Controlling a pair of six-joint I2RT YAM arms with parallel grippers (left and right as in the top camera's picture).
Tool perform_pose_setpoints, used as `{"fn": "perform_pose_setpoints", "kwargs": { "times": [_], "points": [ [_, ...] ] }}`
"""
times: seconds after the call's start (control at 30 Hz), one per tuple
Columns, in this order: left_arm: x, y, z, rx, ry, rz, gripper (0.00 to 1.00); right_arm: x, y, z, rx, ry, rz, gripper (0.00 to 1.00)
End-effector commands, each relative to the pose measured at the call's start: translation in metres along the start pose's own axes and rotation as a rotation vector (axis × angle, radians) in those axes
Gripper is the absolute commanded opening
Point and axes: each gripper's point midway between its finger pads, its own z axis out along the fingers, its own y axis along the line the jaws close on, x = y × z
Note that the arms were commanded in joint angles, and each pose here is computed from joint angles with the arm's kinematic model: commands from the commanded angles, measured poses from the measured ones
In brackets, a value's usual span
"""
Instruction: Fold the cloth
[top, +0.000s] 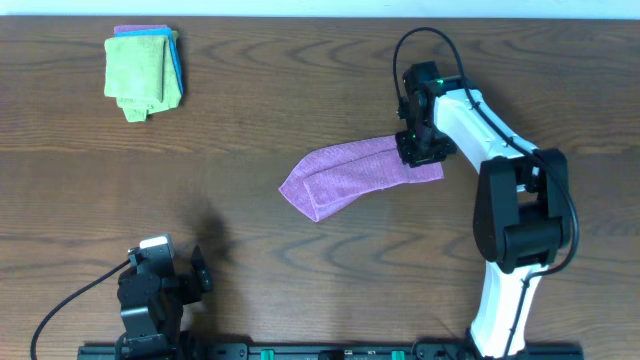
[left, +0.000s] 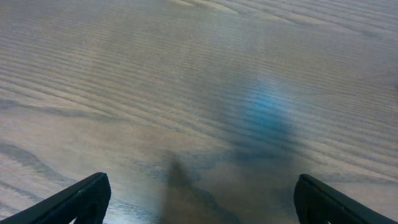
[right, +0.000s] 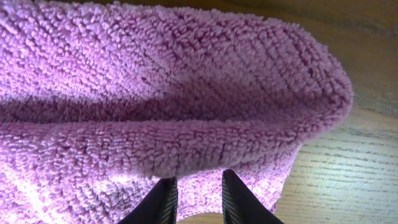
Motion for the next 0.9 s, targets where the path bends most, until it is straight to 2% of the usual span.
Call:
{"fn": "perform_pose_setpoints", "kwargs": {
  "times": [0.0,0.13,0.3,0.47,0.57,0.7,0.73,0.77,0.8,0.83,0.87],
  "points": [
    [0.008,-0.001,0.003,0.005,0.022,0.0,0.95,0.005,-0.006,-0.003,0.037,-0.002,-0.016,0.25],
    [0.008,-0.001,0.003,0.005,0.022,0.0,0.95,0.006,-0.007,-0.001,0.042,0.002,-0.017,0.29],
    [0.008,-0.001,0.003,0.005,0.022,0.0,0.95,0.007,-0.006,0.004,0.042,0.01,-0.018,0.28],
    [0.008,-0.001,0.003,0.005,0.022,0.0,0.95,0.007,-0.006,0.01,0.042,0.012,-0.021,0.15],
    [0.008,-0.001,0.003,0.005,0.022,0.0,0.95,0.006,-0.006,0.011,0.042,0.01,-0.022,0.01],
    [0.008,-0.001,0.003,0.005,0.022,0.0,0.95,0.002,-0.006,0.011,0.042,-0.005,-0.02,0.01],
    [0.008,-0.001,0.003,0.005,0.022,0.0,0.95,0.002,-0.006,0.011,0.042,-0.007,-0.02,0.01],
    [0.008,-0.001,0.003,0.005,0.022,0.0,0.95,0.003,-0.006,0.011,0.042,-0.004,-0.02,0.06],
    [0.008,-0.001,0.003,0.005,0.022,0.0,0.95,0.006,-0.006,0.01,0.042,0.011,-0.022,0.22],
    [0.008,-0.001,0.003,0.005,0.022,0.0,0.95,0.01,-0.007,0.009,0.048,0.03,-0.022,0.3],
    [0.008,-0.001,0.003,0.005,0.022,0.0,0.96,0.015,-0.008,0.009,0.049,0.049,-0.023,0.3]
  ]
}}
